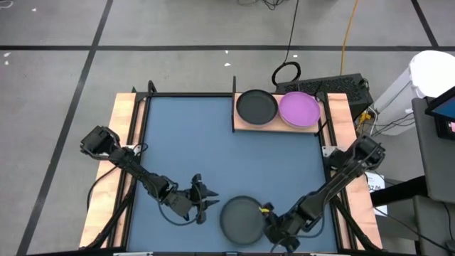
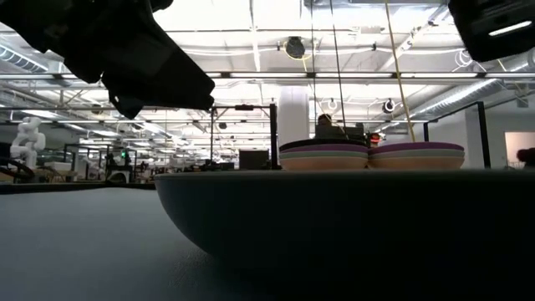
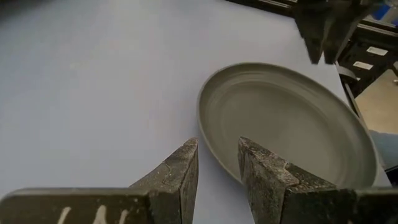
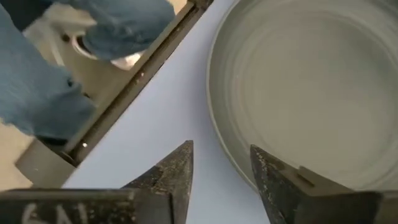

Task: Place and stack plates onto a shelf
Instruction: Stack the black plate on top of the purple plate on the shelf

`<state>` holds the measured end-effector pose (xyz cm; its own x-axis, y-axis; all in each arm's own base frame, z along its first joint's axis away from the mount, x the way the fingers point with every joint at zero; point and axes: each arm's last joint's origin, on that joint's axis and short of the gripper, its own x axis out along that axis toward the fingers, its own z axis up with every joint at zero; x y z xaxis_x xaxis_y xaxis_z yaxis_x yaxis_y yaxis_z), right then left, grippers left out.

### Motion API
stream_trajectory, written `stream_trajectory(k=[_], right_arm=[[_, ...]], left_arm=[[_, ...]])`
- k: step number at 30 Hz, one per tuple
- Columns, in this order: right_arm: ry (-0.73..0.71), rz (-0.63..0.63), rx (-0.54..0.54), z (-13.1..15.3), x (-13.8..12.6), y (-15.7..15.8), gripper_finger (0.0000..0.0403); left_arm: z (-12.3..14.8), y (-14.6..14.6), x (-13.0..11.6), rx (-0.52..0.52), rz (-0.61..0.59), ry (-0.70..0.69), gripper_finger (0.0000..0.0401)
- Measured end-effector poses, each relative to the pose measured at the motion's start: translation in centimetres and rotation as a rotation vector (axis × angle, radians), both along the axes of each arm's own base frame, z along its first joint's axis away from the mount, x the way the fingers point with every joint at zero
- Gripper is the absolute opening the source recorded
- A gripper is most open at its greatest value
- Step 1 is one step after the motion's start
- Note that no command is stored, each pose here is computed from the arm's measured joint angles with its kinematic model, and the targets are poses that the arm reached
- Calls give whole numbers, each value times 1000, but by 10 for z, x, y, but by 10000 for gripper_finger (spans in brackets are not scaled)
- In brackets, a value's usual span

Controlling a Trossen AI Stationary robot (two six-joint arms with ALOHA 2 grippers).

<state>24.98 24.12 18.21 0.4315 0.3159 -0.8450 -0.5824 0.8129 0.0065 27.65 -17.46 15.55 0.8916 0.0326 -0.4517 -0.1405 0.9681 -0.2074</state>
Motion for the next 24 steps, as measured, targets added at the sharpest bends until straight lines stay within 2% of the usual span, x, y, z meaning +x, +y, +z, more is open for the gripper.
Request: stream_trajectory(k=[6,12,17,24], right_arm=[[-6,99,-81,-14,3,3,165],[-49,195,-201,-26,6,3,148],[-59,273,-247,-30,5,3,109],[-79,329,-269,-29,6,3,14]], left_arm=[[0,-3,-2,-14,-6,-2,118],[0,-4,-2,-12,-7,-1,118],[0,-4,-2,5,-14,-1,118],[0,-2,-2,12,-6,-2,118]])
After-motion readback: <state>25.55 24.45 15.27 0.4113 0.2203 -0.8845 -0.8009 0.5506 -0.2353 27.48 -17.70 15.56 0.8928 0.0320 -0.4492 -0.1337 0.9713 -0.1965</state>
